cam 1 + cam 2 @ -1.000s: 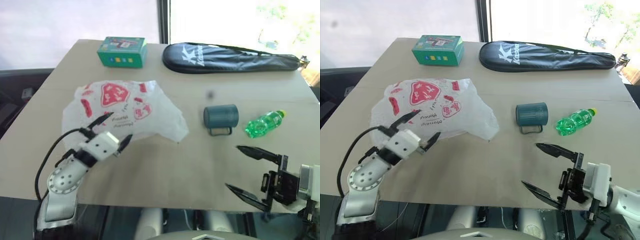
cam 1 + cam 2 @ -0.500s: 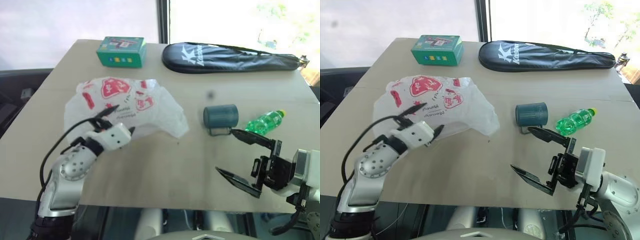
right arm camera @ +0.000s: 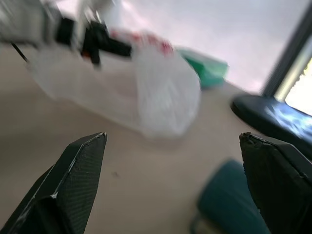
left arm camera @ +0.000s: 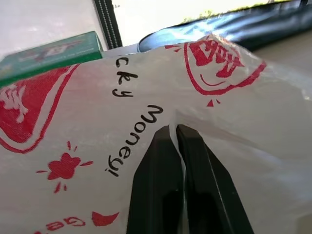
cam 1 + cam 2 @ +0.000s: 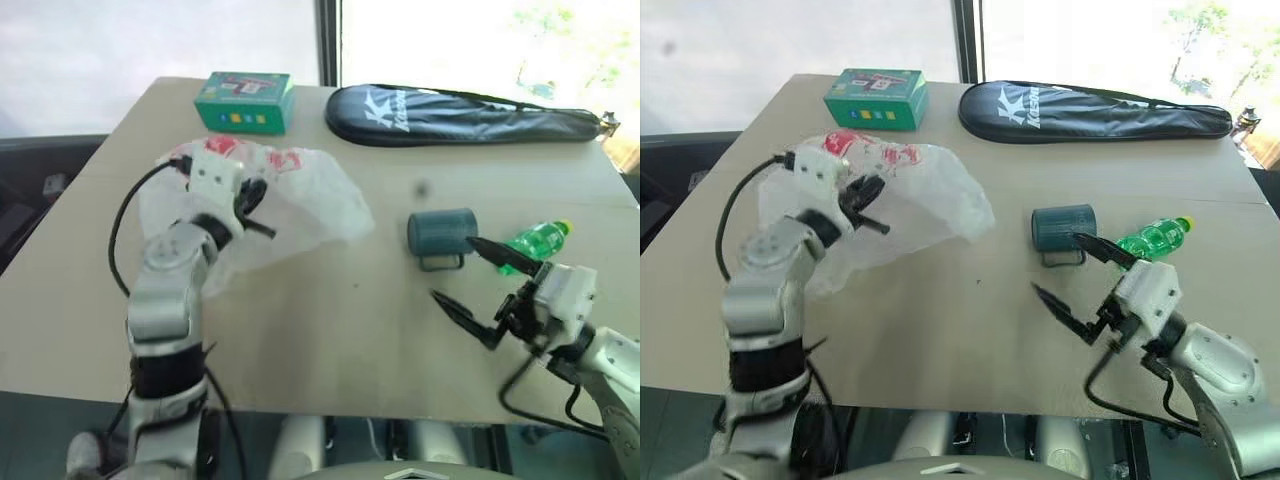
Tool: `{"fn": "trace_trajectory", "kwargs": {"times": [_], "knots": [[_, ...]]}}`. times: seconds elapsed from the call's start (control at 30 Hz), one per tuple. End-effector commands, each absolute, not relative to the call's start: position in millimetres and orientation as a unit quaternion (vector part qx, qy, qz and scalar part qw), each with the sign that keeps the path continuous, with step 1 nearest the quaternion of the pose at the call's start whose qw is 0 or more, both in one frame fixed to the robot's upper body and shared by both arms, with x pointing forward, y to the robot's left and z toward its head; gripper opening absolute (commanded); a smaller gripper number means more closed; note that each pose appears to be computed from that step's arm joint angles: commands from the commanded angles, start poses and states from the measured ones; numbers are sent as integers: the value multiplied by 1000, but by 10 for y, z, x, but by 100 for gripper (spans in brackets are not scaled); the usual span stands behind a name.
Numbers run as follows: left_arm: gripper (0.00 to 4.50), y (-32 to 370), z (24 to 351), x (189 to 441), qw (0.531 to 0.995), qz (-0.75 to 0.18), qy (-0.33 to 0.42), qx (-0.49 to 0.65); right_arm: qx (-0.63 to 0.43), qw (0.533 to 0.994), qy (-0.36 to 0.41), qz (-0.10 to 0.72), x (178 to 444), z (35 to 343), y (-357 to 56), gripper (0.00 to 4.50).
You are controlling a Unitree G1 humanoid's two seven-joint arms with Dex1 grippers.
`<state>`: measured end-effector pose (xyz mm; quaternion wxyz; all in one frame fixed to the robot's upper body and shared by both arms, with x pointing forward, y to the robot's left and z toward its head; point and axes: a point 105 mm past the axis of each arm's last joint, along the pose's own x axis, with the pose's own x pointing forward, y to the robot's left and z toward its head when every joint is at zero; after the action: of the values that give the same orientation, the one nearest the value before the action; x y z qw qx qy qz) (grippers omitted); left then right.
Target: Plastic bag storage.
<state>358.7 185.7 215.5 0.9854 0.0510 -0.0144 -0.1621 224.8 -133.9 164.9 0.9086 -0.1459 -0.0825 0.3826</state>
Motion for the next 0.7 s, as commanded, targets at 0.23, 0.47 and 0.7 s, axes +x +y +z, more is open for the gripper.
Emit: {"fn": "trace_trajectory", "kwargs": {"times": [0.23, 0.47, 0.7], "knots": [[9, 1669, 2695, 3659, 984, -174, -6, -48, -202, 937, 114, 260, 2607, 1068, -1595, 450], [9, 1696, 2759, 3639, 986, -159, -14, -52, -95, 978, 111, 151, 2976, 1235, -1832, 450], [9, 1686, 2723, 3610, 986, -155, -13, -65, -81, 969, 105, 207, 3215, 1292, -1718, 450]]}}
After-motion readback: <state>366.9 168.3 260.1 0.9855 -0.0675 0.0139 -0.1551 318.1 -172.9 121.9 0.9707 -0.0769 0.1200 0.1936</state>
